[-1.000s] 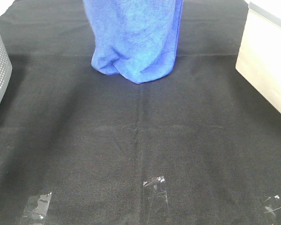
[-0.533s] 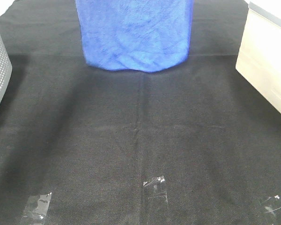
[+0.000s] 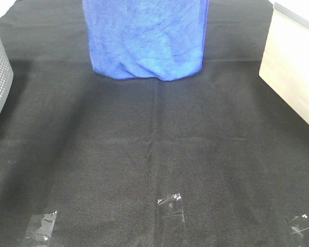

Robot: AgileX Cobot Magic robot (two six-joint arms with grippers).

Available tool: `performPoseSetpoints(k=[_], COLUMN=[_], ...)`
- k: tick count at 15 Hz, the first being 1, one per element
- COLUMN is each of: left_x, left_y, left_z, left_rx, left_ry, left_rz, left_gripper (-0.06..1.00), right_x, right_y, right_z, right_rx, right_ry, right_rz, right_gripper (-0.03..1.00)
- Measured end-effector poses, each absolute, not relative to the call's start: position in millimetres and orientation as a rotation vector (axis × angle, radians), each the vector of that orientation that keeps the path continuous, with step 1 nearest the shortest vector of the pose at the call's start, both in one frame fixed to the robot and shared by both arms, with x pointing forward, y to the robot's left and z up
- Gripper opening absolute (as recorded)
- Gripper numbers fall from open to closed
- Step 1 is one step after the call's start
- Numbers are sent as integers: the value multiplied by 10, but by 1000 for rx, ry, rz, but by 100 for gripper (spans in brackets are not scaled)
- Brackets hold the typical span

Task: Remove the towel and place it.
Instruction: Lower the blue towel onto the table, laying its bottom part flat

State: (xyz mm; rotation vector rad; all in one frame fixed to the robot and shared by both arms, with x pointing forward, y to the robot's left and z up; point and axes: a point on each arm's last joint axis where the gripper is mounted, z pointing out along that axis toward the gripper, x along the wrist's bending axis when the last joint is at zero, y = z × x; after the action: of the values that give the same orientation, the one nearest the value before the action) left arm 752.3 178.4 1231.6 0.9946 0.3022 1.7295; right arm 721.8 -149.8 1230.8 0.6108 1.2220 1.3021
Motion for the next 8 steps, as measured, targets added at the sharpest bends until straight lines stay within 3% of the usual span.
performPoseSetpoints(k=[5,8], left_x=[7540,7236], left_y=[1778,1696], left_z=[12296,12562], left_rx=[1199,1417], left_ry=[461,627], left_rz=[1673,1574], left_gripper=[0,0], right_x=[7131,6888], right_y=[-1511,-1566], right_z=[12282,12463], right_rx=[731,793], right_ry=[1430,1556], right_rz=[1252,1222], right_gripper=[0,0])
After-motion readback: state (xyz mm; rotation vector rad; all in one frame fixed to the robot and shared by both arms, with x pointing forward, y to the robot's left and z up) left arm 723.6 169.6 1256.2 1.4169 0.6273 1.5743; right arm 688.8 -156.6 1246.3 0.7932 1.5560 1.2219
